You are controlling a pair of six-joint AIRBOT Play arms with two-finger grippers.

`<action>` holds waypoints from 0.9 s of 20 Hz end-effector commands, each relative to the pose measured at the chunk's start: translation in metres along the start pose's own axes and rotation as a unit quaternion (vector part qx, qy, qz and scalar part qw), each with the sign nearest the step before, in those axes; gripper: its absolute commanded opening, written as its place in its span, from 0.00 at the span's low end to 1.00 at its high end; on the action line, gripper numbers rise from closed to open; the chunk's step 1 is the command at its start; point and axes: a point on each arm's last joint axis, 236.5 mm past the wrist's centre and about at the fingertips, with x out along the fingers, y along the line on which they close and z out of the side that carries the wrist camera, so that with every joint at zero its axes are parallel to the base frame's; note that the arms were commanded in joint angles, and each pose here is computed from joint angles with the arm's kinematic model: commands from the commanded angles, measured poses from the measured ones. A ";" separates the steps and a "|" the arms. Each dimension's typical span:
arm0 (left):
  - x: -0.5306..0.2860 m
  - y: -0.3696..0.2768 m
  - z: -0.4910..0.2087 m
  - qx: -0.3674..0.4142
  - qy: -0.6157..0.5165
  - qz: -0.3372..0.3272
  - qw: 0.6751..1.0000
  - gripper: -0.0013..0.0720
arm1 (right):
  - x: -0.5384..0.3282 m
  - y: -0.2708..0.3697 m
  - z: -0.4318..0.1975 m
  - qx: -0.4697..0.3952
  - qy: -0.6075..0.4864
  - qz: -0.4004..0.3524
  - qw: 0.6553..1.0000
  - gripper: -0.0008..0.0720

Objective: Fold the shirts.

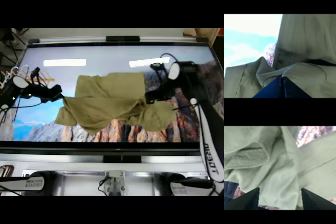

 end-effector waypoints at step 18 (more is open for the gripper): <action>-0.001 0.004 0.003 0.058 -0.004 0.001 0.998 0.10 | 0.105 0.011 0.046 0.066 -0.025 -0.101 0.992 0.11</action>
